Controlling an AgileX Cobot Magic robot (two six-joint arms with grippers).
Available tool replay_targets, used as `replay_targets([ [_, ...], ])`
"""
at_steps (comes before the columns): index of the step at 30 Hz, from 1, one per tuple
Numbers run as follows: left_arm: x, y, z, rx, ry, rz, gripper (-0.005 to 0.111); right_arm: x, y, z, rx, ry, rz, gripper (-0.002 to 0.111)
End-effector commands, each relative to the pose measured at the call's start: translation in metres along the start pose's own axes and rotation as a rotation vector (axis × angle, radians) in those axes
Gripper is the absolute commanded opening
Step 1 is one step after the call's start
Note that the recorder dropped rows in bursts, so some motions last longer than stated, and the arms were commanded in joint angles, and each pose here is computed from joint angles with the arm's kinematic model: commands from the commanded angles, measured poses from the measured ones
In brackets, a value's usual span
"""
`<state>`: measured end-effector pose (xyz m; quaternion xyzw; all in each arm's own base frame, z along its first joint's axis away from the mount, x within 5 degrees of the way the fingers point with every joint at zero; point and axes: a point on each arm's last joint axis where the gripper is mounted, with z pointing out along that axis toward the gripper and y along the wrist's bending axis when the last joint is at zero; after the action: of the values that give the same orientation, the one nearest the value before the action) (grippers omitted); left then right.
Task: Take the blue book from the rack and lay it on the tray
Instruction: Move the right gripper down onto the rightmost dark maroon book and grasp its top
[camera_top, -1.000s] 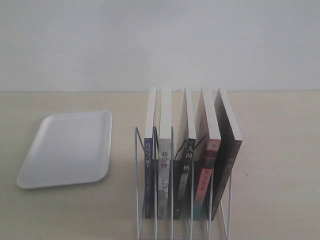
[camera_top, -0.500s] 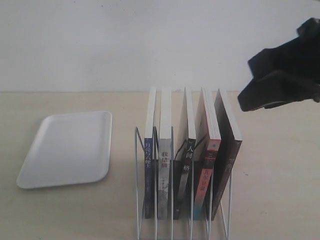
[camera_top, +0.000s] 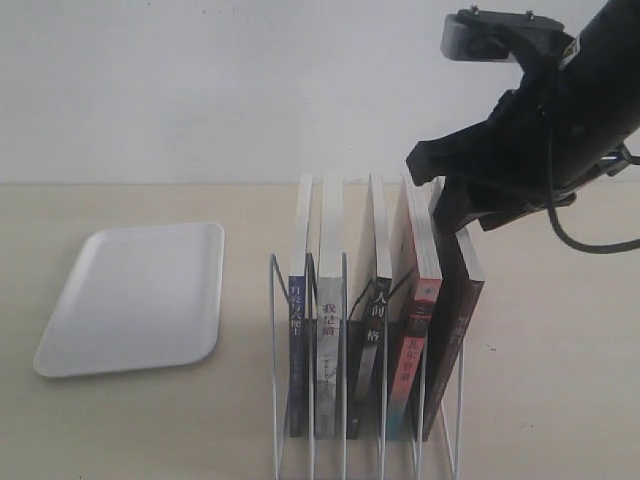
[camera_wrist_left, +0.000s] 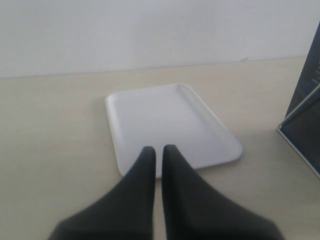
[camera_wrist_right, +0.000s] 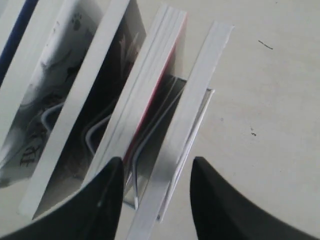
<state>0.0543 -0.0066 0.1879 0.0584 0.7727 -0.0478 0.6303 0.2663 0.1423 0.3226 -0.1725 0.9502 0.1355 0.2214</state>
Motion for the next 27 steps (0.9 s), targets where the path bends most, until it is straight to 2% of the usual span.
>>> replay_targets([
  [1, 0.001, 0.0, 0.0, -0.002, 0.002, 0.001, 0.004, -0.005, 0.0, 0.003, 0.0, -0.018, 0.007, 0.042],
  [20, 0.001, 0.0, 0.0, -0.002, 0.002, 0.001, 0.004, -0.007, -0.002, 0.018, 0.005, 0.014, 0.029, 0.041],
  [22, 0.001, 0.0, 0.0, -0.002, 0.002, 0.001, 0.004, -0.007, -0.002, 0.018, 0.005, 0.014, 0.031, 0.038],
  [27, 0.001, 0.0, 0.0, -0.002, 0.002, 0.001, 0.004, -0.006, -0.002, 0.018, 0.005, 0.016, 0.031, 0.017],
])
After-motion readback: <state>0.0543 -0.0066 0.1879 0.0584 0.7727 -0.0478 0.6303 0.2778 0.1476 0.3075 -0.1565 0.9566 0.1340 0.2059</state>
